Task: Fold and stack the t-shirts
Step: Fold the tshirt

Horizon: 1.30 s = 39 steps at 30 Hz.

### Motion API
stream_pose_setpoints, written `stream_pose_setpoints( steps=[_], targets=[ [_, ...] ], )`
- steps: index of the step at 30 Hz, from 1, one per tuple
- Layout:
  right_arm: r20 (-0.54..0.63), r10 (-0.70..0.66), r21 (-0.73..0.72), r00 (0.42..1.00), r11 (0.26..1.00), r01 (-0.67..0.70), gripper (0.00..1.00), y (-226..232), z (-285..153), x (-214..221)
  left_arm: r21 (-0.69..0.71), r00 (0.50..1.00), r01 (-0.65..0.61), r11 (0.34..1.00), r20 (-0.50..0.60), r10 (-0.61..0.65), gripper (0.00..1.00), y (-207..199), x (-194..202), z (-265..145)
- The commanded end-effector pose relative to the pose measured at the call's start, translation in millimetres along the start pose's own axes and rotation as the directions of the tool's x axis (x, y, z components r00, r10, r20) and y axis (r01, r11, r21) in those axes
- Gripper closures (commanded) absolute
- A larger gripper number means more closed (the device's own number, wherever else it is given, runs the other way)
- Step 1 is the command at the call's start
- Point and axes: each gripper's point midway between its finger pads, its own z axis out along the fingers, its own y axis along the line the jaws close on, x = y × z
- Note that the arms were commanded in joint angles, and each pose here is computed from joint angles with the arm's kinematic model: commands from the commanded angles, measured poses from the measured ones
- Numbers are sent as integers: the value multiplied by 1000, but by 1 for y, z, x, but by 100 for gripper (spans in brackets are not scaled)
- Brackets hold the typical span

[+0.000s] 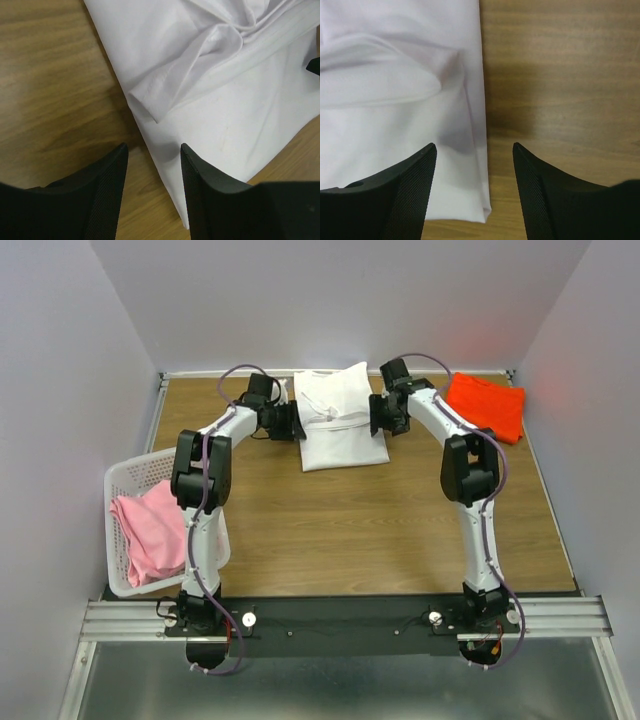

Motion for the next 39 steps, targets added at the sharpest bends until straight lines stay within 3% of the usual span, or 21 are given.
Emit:
stream_pose_setpoints(
  steps=[1, 4, 8, 14, 19, 24, 27, 39],
  targets=[
    [32, 14, 0, 999, 1000, -14, 33, -2, -20, 1, 65, 999, -42, 997, 19, 41, 46, -27, 2, -12],
    [9, 23, -8, 1000, 1000, -23, 37, -4, -20, 13, 56, 999, -33, 998, -4, 33, 46, -25, 18, -10],
    [-44, 31, -55, 999, 998, -34, 53, 3, -16, 32, 41, 999, -28, 999, -28, 29, 47, -22, 33, -7],
    [-122, 42, -70, 992, 996, -51, 64, 2, -11, 67, 11, 996, -38, 999, -77, 39, 52, -14, 58, -1],
    [-148, 59, -72, 987, 995, -71, 80, 1, -20, 87, 4, 992, -58, 998, -115, 58, 83, -15, 80, -2],
    [-159, 69, -66, 985, 995, -80, 94, -2, -42, 110, -5, 987, -73, 997, -141, 72, 96, -19, 104, -12],
    [-170, 69, -66, 983, 995, -81, 96, 0, -53, 124, -9, 985, -78, 997, -157, 76, 100, -23, 122, -24],
    [-213, 115, -51, 970, 990, -128, 97, 1, -123, 228, 42, 974, -99, 994, -198, 106, 100, -64, 204, -80]
  ],
)
